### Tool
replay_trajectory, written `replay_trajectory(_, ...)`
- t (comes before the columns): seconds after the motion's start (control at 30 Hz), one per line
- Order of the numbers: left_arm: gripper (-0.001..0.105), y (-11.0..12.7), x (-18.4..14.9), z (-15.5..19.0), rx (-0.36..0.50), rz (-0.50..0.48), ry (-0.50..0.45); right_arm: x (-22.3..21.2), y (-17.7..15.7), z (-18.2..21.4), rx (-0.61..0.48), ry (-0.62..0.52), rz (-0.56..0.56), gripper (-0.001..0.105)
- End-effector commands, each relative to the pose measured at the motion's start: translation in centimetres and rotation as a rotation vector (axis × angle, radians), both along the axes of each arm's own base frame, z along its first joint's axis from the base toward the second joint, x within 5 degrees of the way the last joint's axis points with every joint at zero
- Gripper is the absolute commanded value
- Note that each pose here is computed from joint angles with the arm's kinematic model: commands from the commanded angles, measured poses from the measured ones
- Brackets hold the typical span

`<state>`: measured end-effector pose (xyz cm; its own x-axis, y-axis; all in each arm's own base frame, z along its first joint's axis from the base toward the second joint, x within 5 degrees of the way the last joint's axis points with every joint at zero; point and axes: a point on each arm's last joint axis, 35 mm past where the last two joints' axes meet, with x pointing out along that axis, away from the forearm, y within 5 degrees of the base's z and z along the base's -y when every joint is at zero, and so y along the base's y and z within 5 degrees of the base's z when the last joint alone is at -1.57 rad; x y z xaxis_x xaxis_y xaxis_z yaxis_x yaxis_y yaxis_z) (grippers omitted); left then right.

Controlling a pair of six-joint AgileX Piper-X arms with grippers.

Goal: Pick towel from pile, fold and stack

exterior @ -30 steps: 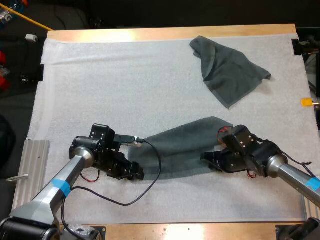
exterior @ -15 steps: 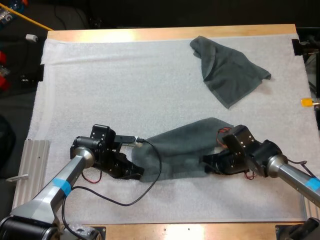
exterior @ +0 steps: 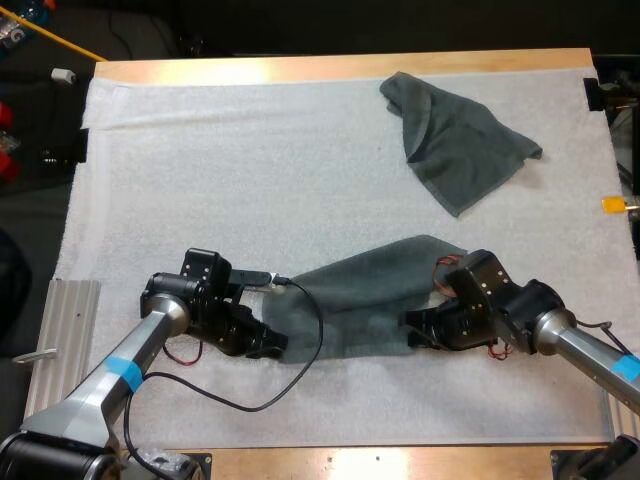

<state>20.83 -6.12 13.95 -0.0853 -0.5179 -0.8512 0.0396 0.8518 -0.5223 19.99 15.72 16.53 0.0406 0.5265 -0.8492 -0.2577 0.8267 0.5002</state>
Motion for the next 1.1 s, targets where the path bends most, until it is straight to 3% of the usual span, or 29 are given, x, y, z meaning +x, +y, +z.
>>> replay_trajectory(0.0,0.057,-0.2,0.1,0.0,0.007,-0.016,-0.011,-0.2,0.0,0.2,0.008,-0.003,0.019,0.0)
replay_trajectory(0.03,0.067,-0.4,0.0,0.0,0.007,-0.024,-0.011,-0.2,0.0,0.2,0.008,-0.003,0.02,0.0)
replay_trajectory(0.07,0.068,-0.6,-0.1,0.1,0.007,-0.035,-0.011,-0.2,0.0,0.2,0.008,-0.004,0.02,0.0)
replay_trajectory(0.17,0.059,-1.7,-0.6,0.2,0.041,-0.101,-0.029,-0.2,0.0,0.2,0.008,-0.004,0.02,0.0)
replay_trajectory(0.23,0.052,-2.7,-0.9,0.2,0.139,-0.157,-0.07,-0.2,0.0,0.2,0.008,-0.004,0.02,0.0)
replay_trajectory(0.4,0.052,-4.9,-1.4,0.1,0.255,-0.242,-0.163,-0.1,0.0,0.2,0.006,-0.005,0.019,0.0)
replay_trajectory(0.5,0.05,-5.5,-1.5,0.1,0.264,-0.26,-0.19,-0.1,0.0,0.2,0.006,-0.005,0.019,0.0)
replay_trajectory(0.57,0.044,-5.5,-1.5,0.1,0.276,-0.246,-0.193,-0.1,0.0,0.2,0.006,-0.005,0.019,0.0)
replay_trajectory(0.73,0.006,-5.6,-1.2,0.1,0.276,-0.23,-0.223,-0.1,0.0,0.2,0.006,-0.005,0.019,0.0)
replay_trajectory(0.77,0.003,-5.6,-1.1,0.2,0.274,-0.225,-0.226,-0.1,0.0,0.2,0.006,-0.005,0.019,0.0)
replay_trajectory(1.07,0.0,-5.2,-2.0,2.2,0.264,-0.216,-0.25,-0.1,0.0,1.4,0.024,-0.071,0.062,0.0)
